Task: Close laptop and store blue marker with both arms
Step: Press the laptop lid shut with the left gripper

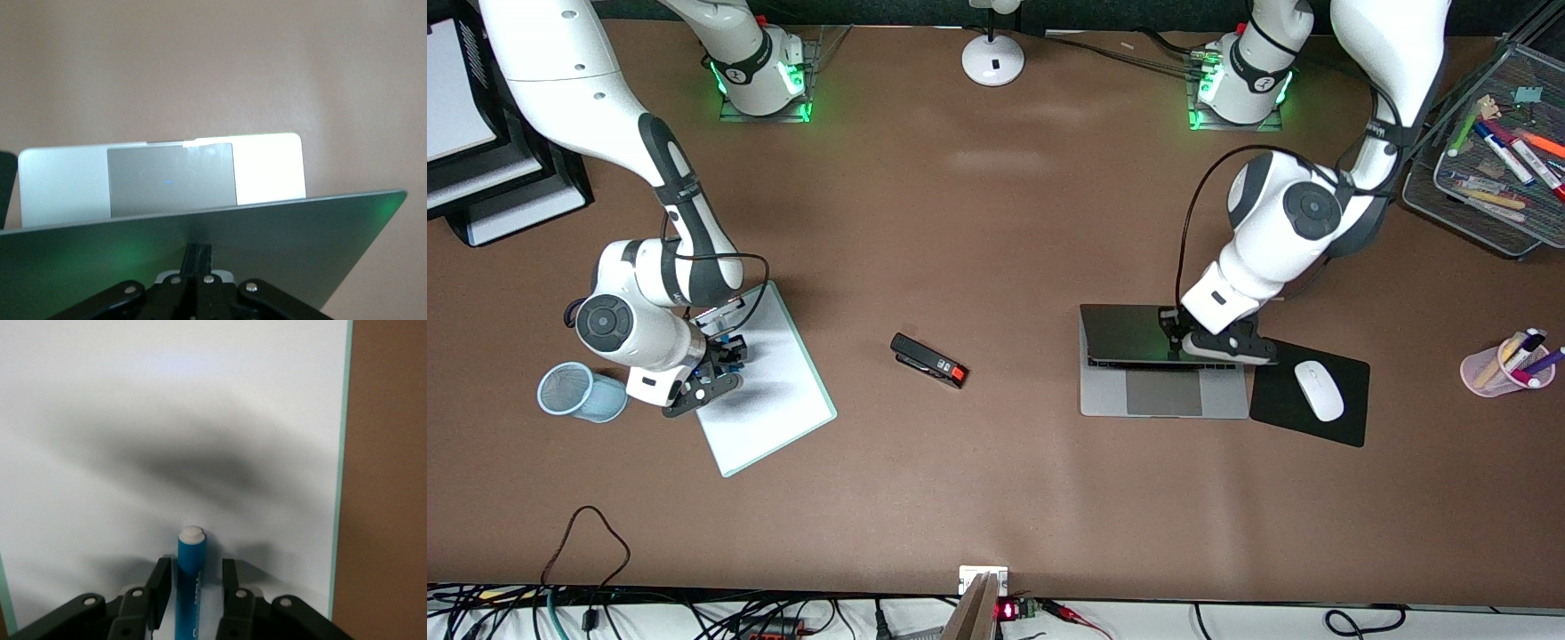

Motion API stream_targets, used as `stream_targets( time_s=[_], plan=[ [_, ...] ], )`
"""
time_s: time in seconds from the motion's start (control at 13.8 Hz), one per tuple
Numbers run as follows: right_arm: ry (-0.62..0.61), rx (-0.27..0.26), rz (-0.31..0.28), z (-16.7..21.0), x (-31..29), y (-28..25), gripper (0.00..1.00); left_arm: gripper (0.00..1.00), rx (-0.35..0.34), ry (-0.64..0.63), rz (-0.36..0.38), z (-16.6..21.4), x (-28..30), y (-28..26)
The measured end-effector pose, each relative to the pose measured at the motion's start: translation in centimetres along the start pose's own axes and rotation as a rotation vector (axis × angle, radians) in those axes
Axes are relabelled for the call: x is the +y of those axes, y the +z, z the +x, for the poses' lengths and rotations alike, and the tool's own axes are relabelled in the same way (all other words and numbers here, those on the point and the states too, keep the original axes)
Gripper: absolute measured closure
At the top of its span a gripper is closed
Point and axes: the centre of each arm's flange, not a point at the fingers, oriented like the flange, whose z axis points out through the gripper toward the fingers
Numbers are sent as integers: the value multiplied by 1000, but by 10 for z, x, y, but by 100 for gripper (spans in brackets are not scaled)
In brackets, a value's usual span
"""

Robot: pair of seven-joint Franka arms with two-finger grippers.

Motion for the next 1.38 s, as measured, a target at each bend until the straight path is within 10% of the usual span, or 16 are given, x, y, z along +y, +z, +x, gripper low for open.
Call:
stream_targets(
  time_s=[1.38],
  plan=[
    [-1,3,-1,1,0,-1,81,99,-1,67,53,38,-38,106]
  ],
)
